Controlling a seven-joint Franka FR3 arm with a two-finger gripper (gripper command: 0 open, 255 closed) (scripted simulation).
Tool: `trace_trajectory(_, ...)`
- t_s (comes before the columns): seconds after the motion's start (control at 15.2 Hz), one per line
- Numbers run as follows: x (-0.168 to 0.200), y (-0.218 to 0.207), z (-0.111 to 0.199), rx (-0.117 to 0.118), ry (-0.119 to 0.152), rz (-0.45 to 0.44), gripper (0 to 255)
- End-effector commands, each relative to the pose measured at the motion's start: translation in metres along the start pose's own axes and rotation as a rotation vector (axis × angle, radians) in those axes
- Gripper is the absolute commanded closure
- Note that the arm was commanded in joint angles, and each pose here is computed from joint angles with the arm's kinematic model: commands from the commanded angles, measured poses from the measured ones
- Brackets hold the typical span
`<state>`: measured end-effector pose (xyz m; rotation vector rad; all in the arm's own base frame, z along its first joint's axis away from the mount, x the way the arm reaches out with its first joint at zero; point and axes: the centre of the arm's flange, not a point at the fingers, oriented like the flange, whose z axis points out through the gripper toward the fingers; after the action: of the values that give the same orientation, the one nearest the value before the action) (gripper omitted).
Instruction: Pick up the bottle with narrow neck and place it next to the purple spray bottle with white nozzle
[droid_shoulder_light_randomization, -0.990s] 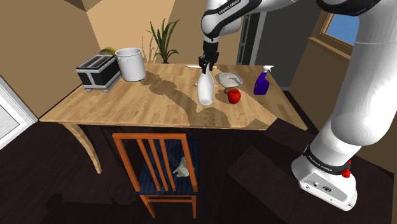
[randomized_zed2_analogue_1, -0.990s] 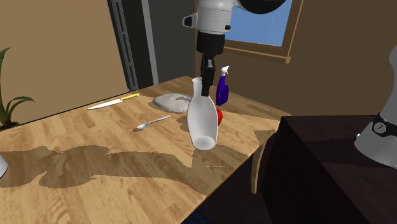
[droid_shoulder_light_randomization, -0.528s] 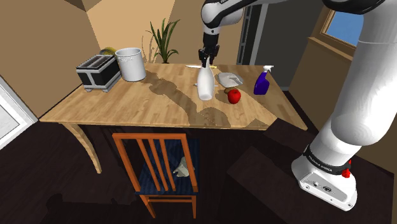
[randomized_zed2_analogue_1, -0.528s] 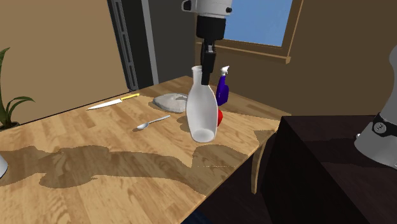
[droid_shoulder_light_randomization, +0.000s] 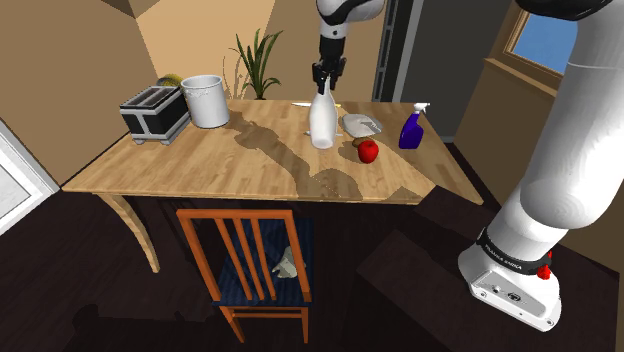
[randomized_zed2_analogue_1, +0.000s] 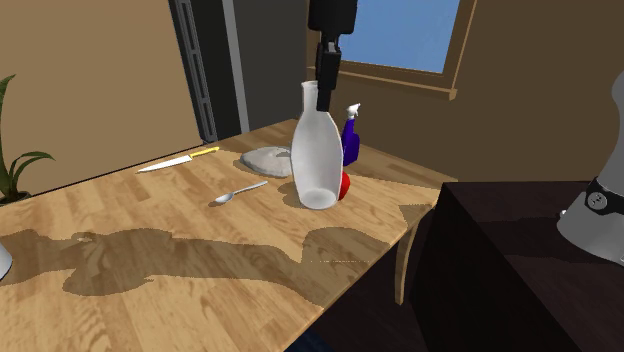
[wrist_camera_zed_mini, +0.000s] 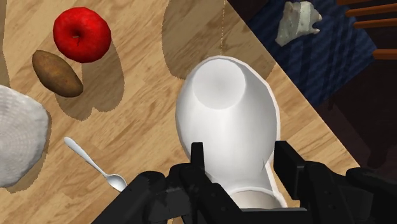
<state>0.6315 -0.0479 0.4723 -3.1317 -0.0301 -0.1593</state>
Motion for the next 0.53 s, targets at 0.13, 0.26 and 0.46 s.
trace_trajectory(0.13,0.002,0.001,-0.022,0.0,0.0,0.0,255)
trace_trajectory(0.26,0.003,0.001,-0.032,0.0,0.0,0.0,255)
trace_trajectory(0.46,0.005,0.0,-0.048,0.0,0.0,0.0,255)
